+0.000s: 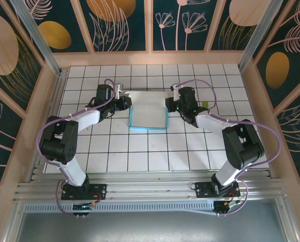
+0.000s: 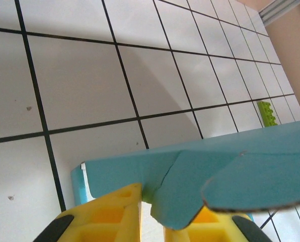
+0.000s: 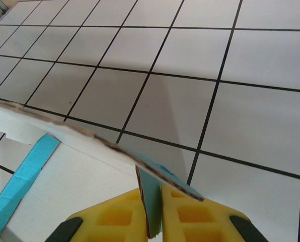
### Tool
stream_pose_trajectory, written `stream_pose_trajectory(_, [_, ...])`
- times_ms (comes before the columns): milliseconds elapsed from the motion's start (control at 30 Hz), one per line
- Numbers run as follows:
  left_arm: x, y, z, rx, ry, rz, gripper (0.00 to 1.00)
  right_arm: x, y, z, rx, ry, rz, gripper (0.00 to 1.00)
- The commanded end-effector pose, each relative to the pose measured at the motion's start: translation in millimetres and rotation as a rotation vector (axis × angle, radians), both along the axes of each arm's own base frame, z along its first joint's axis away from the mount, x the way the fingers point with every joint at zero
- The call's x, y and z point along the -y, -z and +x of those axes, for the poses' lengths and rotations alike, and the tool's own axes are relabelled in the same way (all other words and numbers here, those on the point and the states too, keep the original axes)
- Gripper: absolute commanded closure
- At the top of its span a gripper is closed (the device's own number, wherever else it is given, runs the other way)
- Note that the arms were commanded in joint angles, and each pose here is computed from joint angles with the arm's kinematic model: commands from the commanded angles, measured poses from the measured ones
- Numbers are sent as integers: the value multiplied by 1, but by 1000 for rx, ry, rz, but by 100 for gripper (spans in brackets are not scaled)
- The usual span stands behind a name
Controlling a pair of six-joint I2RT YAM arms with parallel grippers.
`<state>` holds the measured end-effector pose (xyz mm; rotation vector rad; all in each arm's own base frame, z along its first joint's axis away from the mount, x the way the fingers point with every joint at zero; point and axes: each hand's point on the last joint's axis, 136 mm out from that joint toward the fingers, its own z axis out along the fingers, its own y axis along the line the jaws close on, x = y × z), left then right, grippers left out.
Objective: Fold the paper box
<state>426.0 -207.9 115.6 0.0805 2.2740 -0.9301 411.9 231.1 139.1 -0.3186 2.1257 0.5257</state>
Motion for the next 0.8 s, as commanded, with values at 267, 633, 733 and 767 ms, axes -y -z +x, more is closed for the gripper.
stream_pose_trajectory(267, [8,14,-39,-76,37,-34,83,-13,-4,-20,-28,65,121,84])
stream_pose_trajectory(633, [-14,-23,-53,70,-27,42,70,-8,-2,-30,116,25,-111,86])
stream_pose_trajectory(733, [-44,-44,-53,158,-110,196,64,-7,-7,-31,171,-32,-206,86])
stream_pose_trajectory(767, [-53,-49,-52,173,-141,247,62,-7,-9,-31,186,-50,-237,86])
